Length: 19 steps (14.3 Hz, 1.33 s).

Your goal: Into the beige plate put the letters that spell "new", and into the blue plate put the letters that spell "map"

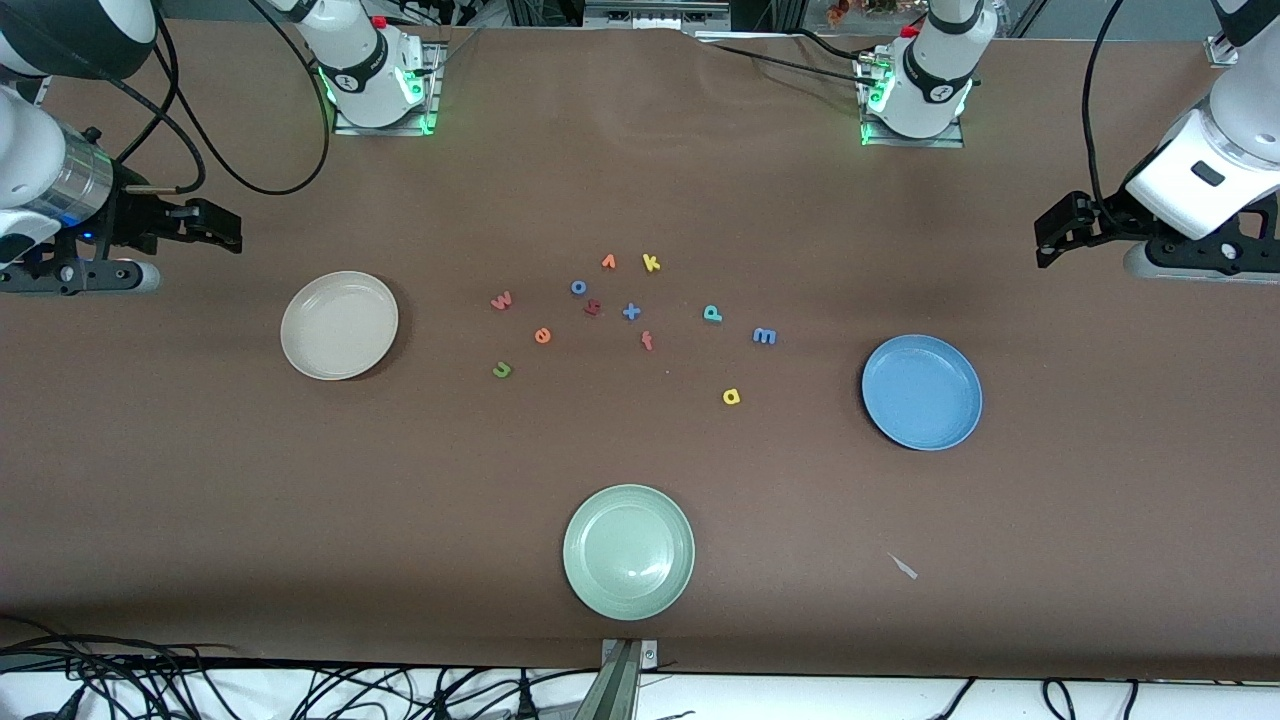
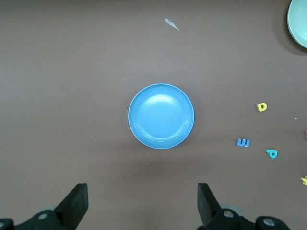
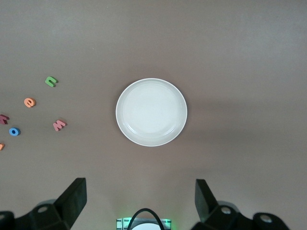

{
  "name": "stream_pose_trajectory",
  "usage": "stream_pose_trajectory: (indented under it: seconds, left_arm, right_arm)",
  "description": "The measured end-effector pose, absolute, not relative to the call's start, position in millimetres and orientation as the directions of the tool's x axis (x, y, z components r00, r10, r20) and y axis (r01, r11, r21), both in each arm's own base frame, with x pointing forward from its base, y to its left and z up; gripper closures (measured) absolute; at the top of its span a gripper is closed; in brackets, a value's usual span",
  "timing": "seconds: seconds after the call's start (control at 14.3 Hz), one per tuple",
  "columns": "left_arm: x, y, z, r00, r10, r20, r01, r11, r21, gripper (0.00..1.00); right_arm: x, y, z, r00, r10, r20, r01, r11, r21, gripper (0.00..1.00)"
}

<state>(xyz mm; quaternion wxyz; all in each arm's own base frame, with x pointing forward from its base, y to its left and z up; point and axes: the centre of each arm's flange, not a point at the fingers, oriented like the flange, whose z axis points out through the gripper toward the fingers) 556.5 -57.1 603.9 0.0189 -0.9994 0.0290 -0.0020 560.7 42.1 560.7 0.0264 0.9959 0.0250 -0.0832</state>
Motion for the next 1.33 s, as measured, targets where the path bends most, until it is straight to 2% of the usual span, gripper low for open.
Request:
stream_pose_trajectory:
  seconds: [1.33]
  left_arm:
    - [557.5, -65.2, 601.4, 0.997, -0.072, -0.001, -0.072, -0.997, -0.037, 0.00]
  right_arm:
    - [562.5, 45.6, 556.3, 0.984, 0.052, -0.173, 0.060, -0.997, 0.047, 0.00]
